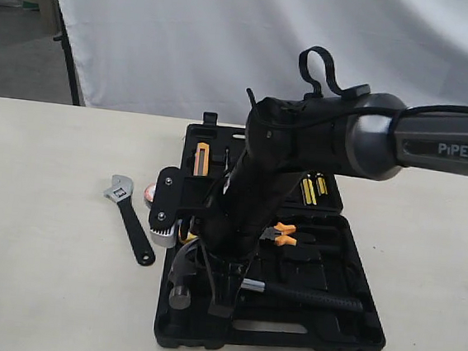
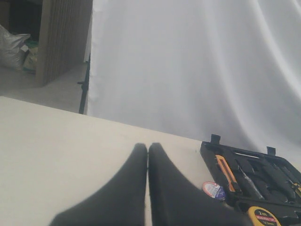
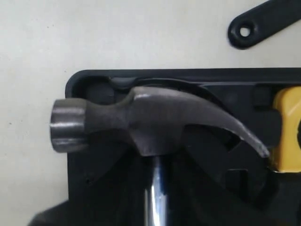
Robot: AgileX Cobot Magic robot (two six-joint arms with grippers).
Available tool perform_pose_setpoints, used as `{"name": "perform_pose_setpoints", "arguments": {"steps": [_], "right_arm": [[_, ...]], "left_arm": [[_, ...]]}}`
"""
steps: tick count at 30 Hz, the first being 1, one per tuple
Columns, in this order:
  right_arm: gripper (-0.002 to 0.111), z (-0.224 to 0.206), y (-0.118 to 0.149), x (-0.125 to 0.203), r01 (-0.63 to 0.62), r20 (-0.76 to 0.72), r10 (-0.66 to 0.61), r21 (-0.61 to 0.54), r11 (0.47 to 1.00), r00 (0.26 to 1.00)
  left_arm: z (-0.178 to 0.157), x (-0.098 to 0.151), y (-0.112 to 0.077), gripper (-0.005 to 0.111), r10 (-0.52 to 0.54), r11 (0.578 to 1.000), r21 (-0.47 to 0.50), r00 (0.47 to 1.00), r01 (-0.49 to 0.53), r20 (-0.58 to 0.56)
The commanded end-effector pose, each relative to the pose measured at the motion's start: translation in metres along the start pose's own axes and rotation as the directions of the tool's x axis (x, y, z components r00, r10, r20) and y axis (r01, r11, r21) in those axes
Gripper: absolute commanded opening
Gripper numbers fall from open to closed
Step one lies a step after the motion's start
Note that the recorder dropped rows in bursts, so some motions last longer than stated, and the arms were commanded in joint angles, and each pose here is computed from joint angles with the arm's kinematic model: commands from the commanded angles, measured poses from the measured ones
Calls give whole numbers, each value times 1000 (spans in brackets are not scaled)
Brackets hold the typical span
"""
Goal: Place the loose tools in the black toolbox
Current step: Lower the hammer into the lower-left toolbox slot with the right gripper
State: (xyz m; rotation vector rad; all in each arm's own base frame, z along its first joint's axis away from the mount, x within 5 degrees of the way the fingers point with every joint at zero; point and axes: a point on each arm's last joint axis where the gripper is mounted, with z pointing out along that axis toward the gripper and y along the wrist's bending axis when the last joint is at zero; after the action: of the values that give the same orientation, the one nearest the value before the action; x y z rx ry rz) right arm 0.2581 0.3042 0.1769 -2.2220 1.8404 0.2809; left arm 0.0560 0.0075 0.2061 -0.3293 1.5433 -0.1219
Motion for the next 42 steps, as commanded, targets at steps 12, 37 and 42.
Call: {"name": "perform_pose_setpoints", "arguments": {"steps": [12,37,42], "right_arm": [[0,15,-6,1,-74,11,74,5,997,997],[0,16,-7,1,-59,-7,59,25,998,998],[0,16,-6,1,-90,0,90,18,996,996]], "left_arm": [[0,-2,1,1,0,1000,-21,1000,1,20],[0,-2,1,1,0,1000,-21,1000,1,20],[0,-2,1,1,0,1000,-21,1000,1,20]]}}
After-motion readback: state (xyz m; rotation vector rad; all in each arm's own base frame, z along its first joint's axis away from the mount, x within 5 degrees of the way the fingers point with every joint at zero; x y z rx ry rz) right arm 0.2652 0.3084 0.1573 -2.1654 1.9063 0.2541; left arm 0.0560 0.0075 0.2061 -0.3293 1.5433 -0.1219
